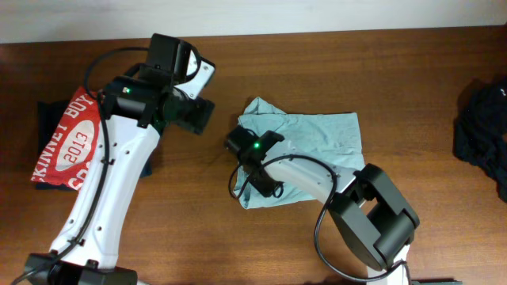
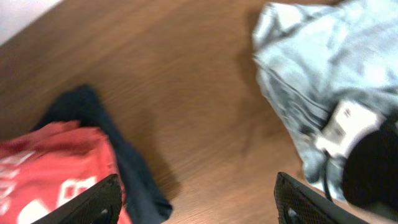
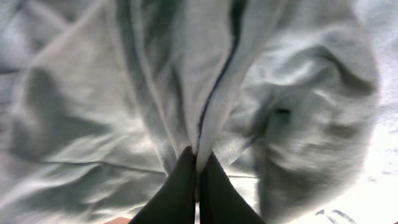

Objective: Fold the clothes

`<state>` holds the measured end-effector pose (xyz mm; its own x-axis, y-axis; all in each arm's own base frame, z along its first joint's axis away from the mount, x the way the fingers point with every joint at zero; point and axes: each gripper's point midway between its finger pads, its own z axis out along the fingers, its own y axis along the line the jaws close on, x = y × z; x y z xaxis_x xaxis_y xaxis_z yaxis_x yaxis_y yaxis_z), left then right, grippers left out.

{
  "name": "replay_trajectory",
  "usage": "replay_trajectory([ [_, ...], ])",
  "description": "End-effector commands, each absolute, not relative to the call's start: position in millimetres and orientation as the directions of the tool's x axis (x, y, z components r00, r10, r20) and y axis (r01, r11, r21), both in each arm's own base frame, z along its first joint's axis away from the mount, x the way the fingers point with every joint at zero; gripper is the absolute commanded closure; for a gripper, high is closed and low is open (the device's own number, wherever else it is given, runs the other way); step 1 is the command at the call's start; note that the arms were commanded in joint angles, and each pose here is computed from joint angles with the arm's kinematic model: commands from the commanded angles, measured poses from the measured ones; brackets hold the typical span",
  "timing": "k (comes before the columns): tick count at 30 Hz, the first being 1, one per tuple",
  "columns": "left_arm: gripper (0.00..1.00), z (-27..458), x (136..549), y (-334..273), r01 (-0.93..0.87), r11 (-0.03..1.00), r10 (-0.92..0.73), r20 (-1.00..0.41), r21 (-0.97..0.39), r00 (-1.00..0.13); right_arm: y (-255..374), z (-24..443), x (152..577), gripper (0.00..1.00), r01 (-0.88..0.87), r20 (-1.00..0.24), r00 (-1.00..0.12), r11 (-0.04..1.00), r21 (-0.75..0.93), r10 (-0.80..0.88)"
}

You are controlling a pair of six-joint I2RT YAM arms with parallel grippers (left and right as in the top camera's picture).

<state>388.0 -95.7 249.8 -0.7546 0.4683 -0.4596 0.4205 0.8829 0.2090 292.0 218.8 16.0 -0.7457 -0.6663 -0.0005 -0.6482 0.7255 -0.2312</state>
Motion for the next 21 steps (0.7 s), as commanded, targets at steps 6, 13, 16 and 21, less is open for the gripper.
replay_trajectory([
  [6,0.2,310,398,-71,0.236,0.925,0.372,-0.586,0.297,-0.72,269,54,276,0.96,-0.71,-0.108,-0.66,0.664,-0.236,-0.744],
  [13,0.2,310,398,-71,0.237,0.925,0.373,-0.584,0.298,-0.721,281,62,274,0.96,-0.721,-0.131,-0.643,0.654,-0.229,-0.754],
  [16,0.2,310,398,-71,0.237,0.925,0.373,-0.584,0.298,-0.721,283,63,270,0.96,-0.726,-0.123,-0.645,0.655,-0.211,-0.754],
  [21,0.2,310,398,-71,0.237,0.925,0.373,-0.584,0.298,-0.721,297,69,264,0.96,-0.74,-0.147,-0.643,0.659,-0.133,-0.751],
])
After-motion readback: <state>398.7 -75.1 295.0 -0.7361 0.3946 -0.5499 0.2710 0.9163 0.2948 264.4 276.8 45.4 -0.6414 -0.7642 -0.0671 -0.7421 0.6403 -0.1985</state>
